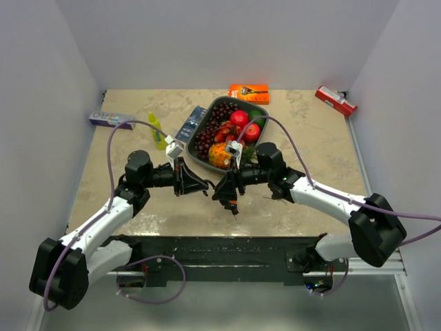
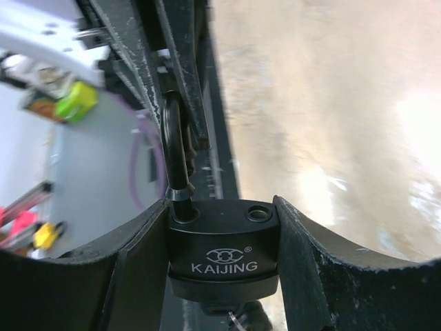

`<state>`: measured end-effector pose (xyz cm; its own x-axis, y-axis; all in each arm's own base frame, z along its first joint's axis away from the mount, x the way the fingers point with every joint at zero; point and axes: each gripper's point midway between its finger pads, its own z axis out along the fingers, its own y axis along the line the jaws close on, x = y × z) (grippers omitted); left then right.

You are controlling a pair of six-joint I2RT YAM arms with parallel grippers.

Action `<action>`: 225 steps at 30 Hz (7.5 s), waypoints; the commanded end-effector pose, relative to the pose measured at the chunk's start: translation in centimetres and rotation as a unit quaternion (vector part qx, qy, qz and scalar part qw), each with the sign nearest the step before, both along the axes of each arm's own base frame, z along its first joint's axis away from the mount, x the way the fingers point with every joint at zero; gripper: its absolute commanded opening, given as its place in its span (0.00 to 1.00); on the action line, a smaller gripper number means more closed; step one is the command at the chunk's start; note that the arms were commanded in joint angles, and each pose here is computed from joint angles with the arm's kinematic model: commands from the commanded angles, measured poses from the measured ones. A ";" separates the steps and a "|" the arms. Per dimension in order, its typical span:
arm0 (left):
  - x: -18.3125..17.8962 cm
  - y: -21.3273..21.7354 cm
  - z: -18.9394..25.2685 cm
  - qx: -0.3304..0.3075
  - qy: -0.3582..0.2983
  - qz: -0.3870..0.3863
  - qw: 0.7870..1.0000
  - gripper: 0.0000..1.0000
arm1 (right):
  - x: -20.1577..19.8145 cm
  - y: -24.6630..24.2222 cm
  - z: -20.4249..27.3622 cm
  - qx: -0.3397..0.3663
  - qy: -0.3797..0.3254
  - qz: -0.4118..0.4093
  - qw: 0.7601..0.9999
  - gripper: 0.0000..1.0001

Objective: Unlock with the key

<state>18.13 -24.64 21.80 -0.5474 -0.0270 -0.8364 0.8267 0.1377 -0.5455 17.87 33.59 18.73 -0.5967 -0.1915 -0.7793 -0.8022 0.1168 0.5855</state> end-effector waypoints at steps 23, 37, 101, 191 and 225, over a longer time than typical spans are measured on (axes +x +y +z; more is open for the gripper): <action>13.7 -7.9 -2.6 0.134 0.010 0.090 0.987 0.59 | 15.2 -13.0 -4.5 -0.168 -0.053 -0.525 0.833 0.00; 16.2 -3.9 -0.4 0.183 -0.057 0.227 0.955 0.95 | 21.8 -20.2 -6.6 -0.203 -0.024 -0.599 0.774 0.00; 12.6 3.7 4.2 0.199 -0.120 0.345 0.909 0.99 | 26.7 -30.3 -5.2 -0.388 -0.022 -0.620 0.682 0.86; 10.7 5.2 1.5 0.223 -0.104 0.345 0.906 0.99 | 7.8 -21.9 -15.9 -0.524 0.104 -0.459 0.709 0.65; 10.5 2.9 0.4 0.209 -0.073 0.301 0.928 0.99 | 8.9 -15.3 -12.9 -0.365 0.045 -0.433 0.823 0.00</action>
